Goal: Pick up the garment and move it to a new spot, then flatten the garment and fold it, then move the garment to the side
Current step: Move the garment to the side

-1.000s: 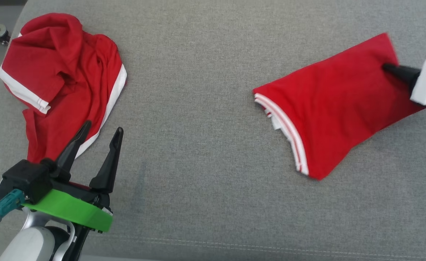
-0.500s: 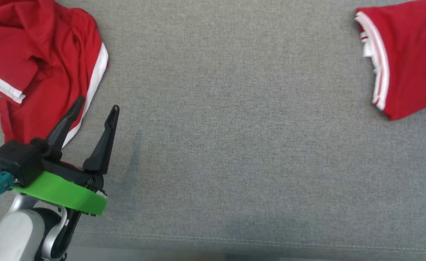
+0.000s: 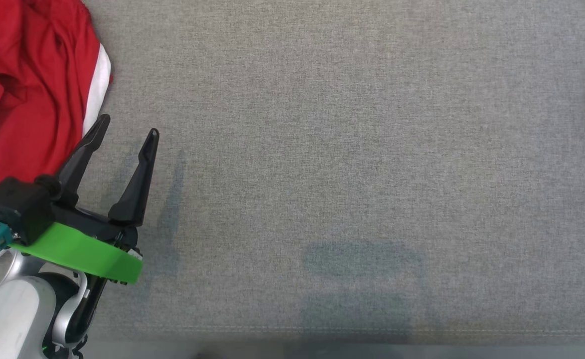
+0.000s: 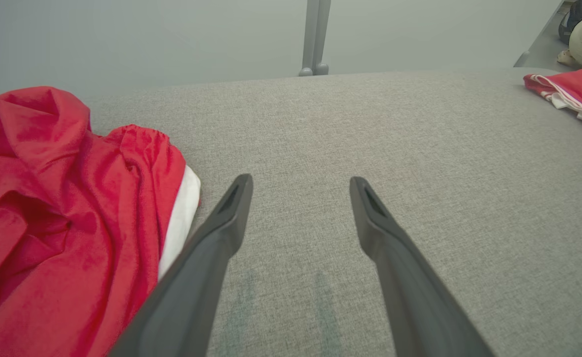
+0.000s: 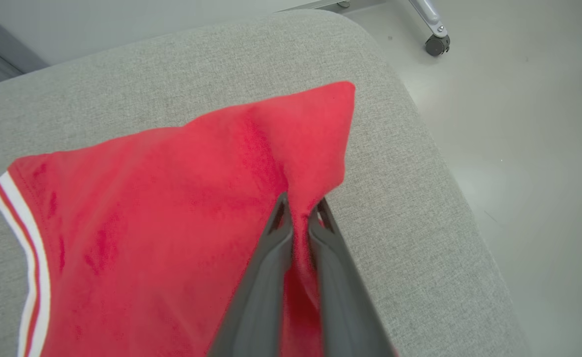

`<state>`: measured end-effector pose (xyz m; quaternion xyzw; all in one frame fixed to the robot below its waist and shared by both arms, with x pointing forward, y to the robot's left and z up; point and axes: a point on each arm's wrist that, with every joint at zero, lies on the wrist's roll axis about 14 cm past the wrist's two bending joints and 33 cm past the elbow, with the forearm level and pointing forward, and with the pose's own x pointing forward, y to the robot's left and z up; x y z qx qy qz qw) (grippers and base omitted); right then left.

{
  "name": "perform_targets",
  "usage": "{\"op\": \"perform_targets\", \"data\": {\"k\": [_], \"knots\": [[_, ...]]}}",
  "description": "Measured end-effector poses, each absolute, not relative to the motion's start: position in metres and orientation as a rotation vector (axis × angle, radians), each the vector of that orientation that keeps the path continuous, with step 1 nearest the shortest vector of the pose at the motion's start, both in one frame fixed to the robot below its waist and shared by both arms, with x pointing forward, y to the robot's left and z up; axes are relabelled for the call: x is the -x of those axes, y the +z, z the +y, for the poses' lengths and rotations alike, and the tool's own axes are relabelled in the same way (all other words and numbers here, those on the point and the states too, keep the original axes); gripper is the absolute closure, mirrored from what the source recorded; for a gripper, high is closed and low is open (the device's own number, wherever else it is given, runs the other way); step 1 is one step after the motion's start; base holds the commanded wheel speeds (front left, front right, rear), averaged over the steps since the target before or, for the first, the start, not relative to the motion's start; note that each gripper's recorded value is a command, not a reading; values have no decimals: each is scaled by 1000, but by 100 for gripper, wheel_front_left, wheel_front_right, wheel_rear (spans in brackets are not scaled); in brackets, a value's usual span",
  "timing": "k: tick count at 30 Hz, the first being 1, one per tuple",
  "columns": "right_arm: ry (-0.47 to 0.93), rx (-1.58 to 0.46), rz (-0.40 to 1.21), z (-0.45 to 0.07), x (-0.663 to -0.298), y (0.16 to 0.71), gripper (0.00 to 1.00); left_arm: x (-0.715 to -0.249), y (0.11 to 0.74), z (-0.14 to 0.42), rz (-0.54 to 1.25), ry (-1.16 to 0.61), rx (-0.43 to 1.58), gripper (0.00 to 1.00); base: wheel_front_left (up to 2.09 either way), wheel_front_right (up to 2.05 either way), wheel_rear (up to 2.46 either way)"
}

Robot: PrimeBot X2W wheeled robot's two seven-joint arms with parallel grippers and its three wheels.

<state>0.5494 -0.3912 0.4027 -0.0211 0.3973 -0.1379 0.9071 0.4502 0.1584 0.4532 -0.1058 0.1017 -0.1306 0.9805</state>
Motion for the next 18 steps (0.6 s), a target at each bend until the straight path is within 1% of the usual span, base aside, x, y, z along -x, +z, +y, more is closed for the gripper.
{"op": "perform_targets", "data": {"k": [1, 2, 3, 4, 6, 11, 14, 16, 18], "knots": [[-296, 44, 822, -395, -547, 400, 100, -450, 452, 158, 206, -263, 215, 0, 0, 0, 0], [-307, 51, 824, -399, -544, 397, 82, -450, 452, 157, 207, -262, 218, 0, 0, 0, 0], [-319, 67, 826, -403, -541, 395, 53, -450, 452, 157, 208, -262, 219, 0, 0, 0, 0], [-333, 81, 827, -408, -538, 392, 0, -450, 452, 158, 209, -260, 219, 0, 0, 0, 0], [-347, 94, 835, -412, -534, 389, 0, -450, 451, 158, 210, -257, 219, 0, 0, 0, 0], [-432, 121, 875, -438, -509, 374, 0, -451, 453, 166, 204, -229, 213, 0, 0, 0, 0], [-448, 93, 880, -436, -498, 360, 0, -452, 453, 171, 201, -214, 207, 0, 0, 0, 0], [-427, 93, 861, -425, -491, 352, 0, -452, 456, 172, 189, -203, 212, 0, 0, 0, 0], [-405, 93, 786, -418, -499, 360, 0, -453, 460, 172, 171, -196, 222, 0, 0, 0, 0]]}}
